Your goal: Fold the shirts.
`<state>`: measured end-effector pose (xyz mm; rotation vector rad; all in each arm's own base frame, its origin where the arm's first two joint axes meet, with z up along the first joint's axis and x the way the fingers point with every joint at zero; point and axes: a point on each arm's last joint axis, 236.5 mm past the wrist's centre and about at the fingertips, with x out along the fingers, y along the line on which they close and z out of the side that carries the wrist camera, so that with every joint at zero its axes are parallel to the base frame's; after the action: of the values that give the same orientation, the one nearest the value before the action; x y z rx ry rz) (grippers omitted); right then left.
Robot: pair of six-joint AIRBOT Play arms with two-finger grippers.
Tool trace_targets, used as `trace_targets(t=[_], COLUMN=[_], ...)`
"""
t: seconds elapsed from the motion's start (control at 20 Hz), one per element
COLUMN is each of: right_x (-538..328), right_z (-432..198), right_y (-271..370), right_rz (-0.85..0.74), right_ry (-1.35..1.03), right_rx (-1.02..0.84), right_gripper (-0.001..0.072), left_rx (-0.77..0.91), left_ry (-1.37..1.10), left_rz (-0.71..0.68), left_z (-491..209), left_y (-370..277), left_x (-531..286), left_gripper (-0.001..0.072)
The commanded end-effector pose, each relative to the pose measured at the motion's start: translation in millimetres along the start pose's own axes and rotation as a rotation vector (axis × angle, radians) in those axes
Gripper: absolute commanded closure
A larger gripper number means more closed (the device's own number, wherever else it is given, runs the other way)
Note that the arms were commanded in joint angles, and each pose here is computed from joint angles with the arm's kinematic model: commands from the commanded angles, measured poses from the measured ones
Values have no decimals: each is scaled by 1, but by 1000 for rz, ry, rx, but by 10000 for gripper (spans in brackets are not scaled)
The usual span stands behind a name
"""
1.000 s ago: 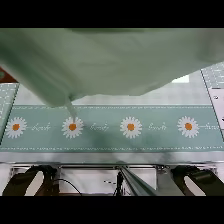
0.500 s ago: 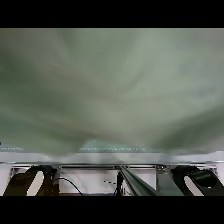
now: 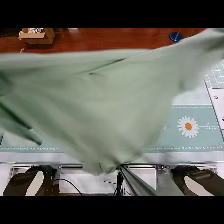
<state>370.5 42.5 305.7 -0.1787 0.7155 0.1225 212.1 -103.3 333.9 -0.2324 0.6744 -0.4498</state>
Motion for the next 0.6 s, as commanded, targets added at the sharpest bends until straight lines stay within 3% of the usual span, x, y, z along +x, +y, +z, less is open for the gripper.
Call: trace_targets(t=[0.0, 0.3, 0.55], right_x=[120, 233, 278], right_z=[2, 16, 11], right_y=[30, 50, 45], right_rz=[101, 155, 117], right_ry=[98, 27, 12], right_rx=[-7, 43, 27], right_gripper=[685, 685, 685], left_rx=[-100, -341, -461], left_ry=[143, 295, 422], left_rz=[-18, -11, -151], left_z=[-23, -66, -97], left_y=[51, 136, 150], left_x=[76, 201, 268], left_gripper=[684, 684, 683])
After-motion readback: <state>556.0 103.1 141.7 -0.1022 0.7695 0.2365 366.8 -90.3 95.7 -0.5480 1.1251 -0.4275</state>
